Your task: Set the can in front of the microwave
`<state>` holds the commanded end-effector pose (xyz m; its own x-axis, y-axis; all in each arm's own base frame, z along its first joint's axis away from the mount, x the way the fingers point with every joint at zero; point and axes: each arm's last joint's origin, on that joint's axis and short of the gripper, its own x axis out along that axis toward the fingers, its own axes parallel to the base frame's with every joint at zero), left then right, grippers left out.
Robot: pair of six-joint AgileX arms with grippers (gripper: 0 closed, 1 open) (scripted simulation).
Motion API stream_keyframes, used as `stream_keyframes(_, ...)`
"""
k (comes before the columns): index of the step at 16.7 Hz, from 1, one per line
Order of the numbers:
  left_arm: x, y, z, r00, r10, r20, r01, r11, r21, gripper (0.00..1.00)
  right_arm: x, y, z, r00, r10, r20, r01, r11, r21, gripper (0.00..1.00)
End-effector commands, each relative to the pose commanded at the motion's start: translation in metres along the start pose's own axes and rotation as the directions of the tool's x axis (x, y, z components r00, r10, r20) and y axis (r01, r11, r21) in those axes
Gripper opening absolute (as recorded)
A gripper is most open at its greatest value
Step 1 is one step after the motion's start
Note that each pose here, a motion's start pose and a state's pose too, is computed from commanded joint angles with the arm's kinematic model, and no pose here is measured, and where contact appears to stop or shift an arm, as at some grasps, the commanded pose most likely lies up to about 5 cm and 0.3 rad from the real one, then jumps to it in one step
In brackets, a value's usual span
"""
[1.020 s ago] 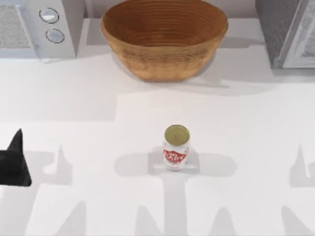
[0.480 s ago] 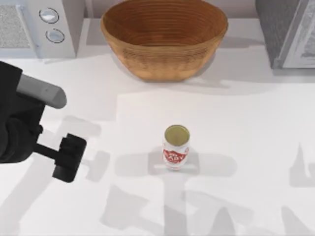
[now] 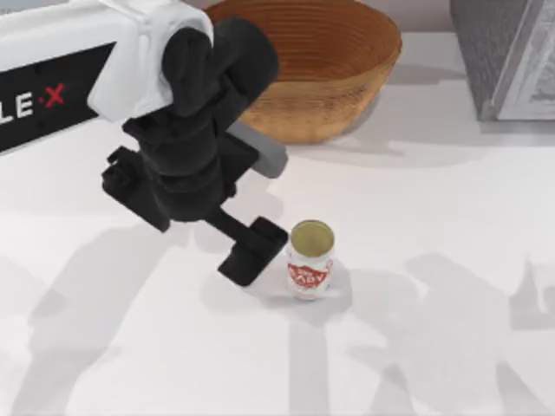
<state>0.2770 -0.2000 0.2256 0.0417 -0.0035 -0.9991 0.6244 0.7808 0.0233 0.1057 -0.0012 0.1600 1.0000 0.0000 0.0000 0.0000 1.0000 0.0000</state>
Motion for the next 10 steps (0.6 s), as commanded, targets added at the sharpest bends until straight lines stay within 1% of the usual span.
stream_keyframes(2,0.006,-0.016,0.031,0.999,-0.004,-0.051,0.006,0.999,0.045,1.00,0.000,0.000,0.000,1.000,0.000,0.000,0.000,1.000,0.000,1.00)
stream_keyframes(5,0.011,-0.039,0.066,0.998,-0.010,-0.067,0.016,0.996,0.093,1.00,0.000,0.000,0.000,1.000,0.000,0.000,0.000,1.000,0.000,1.00)
stream_keyframes(7,0.011,-0.050,0.082,0.998,-0.015,-0.055,0.021,0.993,0.113,1.00,0.000,0.000,0.000,1.000,0.000,0.000,0.000,1.000,0.000,1.00)
stream_keyframes(10,0.010,-0.060,0.093,0.999,-0.022,-0.036,0.027,0.991,0.128,1.00,0.000,0.000,0.000,1.000,0.000,0.000,0.000,1.000,0.000,1.00)
